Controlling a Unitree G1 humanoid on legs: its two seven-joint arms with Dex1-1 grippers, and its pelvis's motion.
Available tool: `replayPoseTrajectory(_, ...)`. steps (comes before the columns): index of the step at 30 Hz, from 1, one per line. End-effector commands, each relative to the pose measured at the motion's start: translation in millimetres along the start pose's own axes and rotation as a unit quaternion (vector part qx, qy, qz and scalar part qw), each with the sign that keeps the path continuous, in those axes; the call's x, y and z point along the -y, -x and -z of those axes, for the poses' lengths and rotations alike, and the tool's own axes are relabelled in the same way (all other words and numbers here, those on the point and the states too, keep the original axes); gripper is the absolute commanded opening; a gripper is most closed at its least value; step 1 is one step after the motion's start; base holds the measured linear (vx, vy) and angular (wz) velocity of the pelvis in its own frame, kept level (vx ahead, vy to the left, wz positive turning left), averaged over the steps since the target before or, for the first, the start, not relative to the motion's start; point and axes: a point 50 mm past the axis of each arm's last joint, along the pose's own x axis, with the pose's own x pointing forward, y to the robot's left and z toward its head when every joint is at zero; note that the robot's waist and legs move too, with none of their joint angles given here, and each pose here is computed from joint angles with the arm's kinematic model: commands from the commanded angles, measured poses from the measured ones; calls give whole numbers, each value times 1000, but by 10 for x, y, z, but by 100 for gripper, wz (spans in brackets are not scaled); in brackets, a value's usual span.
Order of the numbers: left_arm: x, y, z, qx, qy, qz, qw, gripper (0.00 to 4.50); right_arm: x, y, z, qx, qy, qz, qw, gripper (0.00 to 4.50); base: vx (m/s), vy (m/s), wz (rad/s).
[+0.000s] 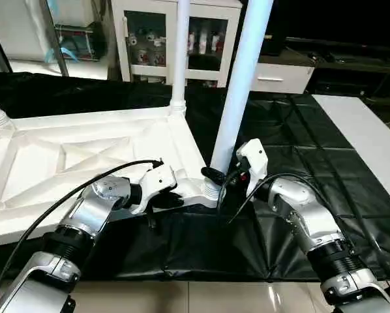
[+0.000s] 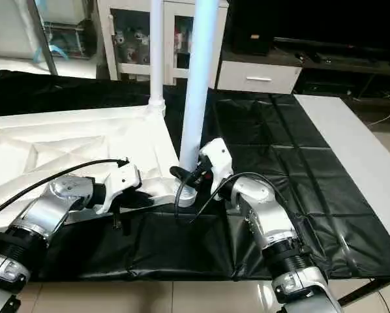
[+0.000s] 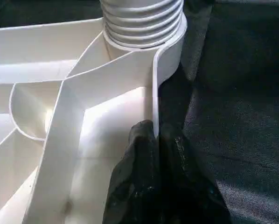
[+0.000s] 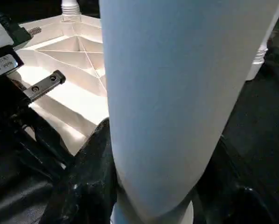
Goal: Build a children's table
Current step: Insert table leg to table base
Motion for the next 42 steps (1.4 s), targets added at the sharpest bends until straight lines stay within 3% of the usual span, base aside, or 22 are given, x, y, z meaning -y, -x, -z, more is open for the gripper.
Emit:
replayPoseTrajectory(1,1,33,63,-6,7,2,1000,0,63,360,866,-187,-73,72,977,186,0,0,0)
replayPoseTrajectory(11,5,28,75,-6,12,-3,1000,0,104,283,764,-166,-60,90,980,186,0,0,0)
replayPoseTrajectory(15,-54,-22,53,-16,27,-38,999,0,215,208,665,-129,-59,183,973,186,0,0,0)
replayPoseTrajectory(16,-115,-107,-57,0,41,-61,997,0,294,170,624,-110,-77,254,958,186,0,0,0)
replayPoseTrajectory(17,-115,-107,-57,0,41,-61,997,0,294,170,624,-110,-77,254,958,186,-69,33,-8)
replayPoseTrajectory(22,-189,-298,-353,28,39,-82,995,0,407,103,562,-94,-105,356,924,186,-54,-46,9)
replayPoseTrajectory(23,-226,-374,-493,35,31,-98,994,0,444,65,519,-89,-115,393,908,186,84,-37,-44)
replayPoseTrajectory(30,-296,-587,-888,49,21,-146,988,0,469,-64,449,-115,-101,478,865,186,21,-6,-8)
replayPoseTrajectory(34,-300,-609,-926,51,13,-151,987,0,466,-96,419,-114,-89,492,859,186,0,0,0)
replayPoseTrajectory(37,-315,-593,-863,38,7,-154,987,0,461,-124,384,-97,-92,495,859,186,0,0,0)
replayPoseTrajectory(40,-333,-560,-775,28,2,-157,987,0,460,-161,309,-52,-117,484,866,186,0,0,0)
replayPoseTrajectory(42,-329,-527,-717,23,-14,-151,988,0,474,-183,189,-4,-120,461,879,186,0,0,0)
